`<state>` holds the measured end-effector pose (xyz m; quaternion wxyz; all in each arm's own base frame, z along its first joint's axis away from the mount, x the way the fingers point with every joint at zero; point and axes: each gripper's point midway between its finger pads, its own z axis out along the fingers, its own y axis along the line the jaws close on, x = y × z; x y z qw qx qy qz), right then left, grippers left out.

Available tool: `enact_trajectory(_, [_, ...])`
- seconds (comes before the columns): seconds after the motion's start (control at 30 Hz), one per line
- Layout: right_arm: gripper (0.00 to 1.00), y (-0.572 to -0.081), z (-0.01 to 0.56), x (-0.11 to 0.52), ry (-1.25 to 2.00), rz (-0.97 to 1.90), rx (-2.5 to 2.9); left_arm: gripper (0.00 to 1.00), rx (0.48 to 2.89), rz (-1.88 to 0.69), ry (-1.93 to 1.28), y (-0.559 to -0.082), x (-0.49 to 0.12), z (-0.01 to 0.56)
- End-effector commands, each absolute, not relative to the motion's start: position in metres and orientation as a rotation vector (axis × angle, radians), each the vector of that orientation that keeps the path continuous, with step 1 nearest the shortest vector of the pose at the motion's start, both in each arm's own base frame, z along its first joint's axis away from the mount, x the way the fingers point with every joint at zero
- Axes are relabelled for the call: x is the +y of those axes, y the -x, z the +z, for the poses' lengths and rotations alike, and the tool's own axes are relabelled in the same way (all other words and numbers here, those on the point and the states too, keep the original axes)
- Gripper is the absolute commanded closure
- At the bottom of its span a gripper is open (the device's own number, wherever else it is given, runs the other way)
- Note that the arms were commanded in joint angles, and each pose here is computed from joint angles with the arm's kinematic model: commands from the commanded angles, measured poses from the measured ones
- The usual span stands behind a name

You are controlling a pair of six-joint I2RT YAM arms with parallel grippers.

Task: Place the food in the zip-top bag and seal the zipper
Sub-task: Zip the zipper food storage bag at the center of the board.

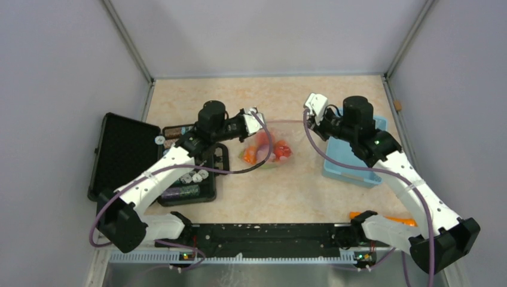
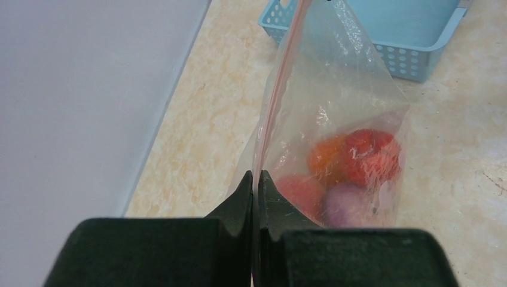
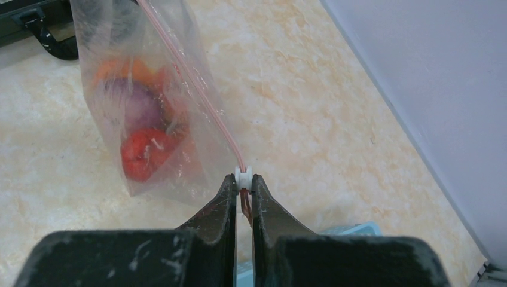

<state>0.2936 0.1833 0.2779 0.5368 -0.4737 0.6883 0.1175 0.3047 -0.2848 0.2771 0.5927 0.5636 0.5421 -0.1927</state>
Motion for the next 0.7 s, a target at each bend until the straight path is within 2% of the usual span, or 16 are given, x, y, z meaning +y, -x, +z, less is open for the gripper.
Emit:
enact_trajectory(0.0, [1.0, -0.31, 0.287, 0.15, 0.981, 0.136, 1.676, 1.0, 1.243, -0.394, -1.233, -0.319, -0.276, 0.293])
enact_trajectory(0.07, [1.0, -0.31, 0.29, 0.151, 0.972, 0.149, 1.667, 1.0, 1.251, -0.39, -1.229, -0.321, -0.276, 0.293])
enact_trajectory(0.1, [0.99, -0.309, 0.293, 0.153, 0.962, 0.163, 1.658, 0.92, 1.259, -0.398, -1.224, -0.321, -0.276, 0.293])
enact_trajectory(0.17, [0.72, -0.305, 0.298, 0.16, 0.954, 0.207, 1.623, 0.43, 1.263, -0.421, -1.206, -0.32, -0.278, 0.293])
enact_trajectory(0.23, [0.51, -0.3, 0.308, 0.167, 0.934, 0.265, 1.575, 0.35, 1.252, -0.442, -1.18, -0.319, -0.28, 0.296])
enact_trajectory(0.3, [0.38, -0.295, 0.317, 0.173, 0.916, 0.312, 1.525, 0.19, 1.249, -0.456, -1.132, -0.322, -0.281, 0.301])
enact_trajectory(0.4, [0.34, -0.287, 0.328, 0.179, 0.915, 0.359, 1.469, 0.15, 1.232, -0.469, -1.117, -0.322, -0.283, 0.305])
enact_trajectory(0.43, [0.34, -0.284, 0.331, 0.18, 0.915, 0.372, 1.453, 0.06, 1.237, -0.467, -1.111, -0.323, -0.283, 0.306])
enact_trajectory(0.47, [0.34, -0.282, 0.334, 0.181, 0.91, 0.376, 1.438, 0.02, 1.24, -0.459, -1.102, -0.325, -0.282, 0.307])
enact_trajectory(0.67, [0.33, -0.292, 0.353, 0.166, 0.761, 0.316, 1.426, 0.01, 1.214, -0.418, -0.994, -0.324, -0.267, 0.333])
